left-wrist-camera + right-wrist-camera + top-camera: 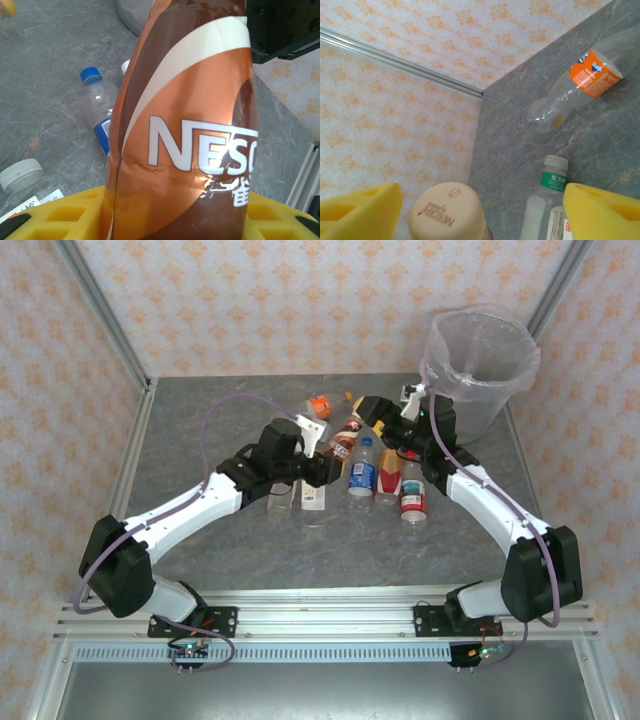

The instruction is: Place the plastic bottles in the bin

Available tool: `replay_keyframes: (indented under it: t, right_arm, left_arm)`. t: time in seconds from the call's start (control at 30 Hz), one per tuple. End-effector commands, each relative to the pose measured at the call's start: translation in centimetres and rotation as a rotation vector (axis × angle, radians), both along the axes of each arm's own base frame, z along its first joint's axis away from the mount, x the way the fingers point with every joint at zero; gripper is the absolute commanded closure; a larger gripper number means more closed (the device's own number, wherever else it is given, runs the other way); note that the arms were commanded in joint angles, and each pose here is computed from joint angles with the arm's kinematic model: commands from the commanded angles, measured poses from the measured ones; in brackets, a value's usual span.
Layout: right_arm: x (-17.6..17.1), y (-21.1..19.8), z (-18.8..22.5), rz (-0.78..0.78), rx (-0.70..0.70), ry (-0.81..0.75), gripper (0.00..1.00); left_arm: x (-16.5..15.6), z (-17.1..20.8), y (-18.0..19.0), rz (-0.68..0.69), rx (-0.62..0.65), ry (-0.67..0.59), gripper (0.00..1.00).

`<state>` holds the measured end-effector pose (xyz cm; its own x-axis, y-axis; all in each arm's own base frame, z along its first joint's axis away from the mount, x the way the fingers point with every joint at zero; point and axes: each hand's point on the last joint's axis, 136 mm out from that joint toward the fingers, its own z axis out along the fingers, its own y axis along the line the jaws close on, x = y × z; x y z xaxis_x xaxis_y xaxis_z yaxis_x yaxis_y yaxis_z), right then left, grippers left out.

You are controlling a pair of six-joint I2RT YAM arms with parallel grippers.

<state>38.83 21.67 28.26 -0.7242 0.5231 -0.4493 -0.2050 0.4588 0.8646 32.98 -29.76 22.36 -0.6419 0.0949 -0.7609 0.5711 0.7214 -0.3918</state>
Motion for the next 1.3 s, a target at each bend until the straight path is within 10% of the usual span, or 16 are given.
replay_keyframes:
  t: [0.0, 0.53, 0.87, 1.27]
  right_arm:
    - [-0.2, 0.7, 1.4, 0.052, 0.008, -0.034, 0.21]
    - [-1.0, 0.4, 1.8, 0.061, -0.027, -0.1, 0.99]
    - [-0.2, -0.4, 1.4, -0.004, -0.066, -0.071, 1.0]
    - [1.4, -1.8, 1.8, -0.093, -0.168, -0.103, 1.0]
  left_arm:
    - [-0.1, 1.9, -1.3, -0.056, -0.025, -0.052, 0.55]
    - [-0.2, 1.3, -1.7, -0.06, 0.008, -0.048, 0.54]
    - [0.1, 0.7, -0.8, -0.018, 0.034, -0.058, 0.43]
    - [0.2, 1.7, 1.9, 0.076, -0.034, -0.14, 0.03]
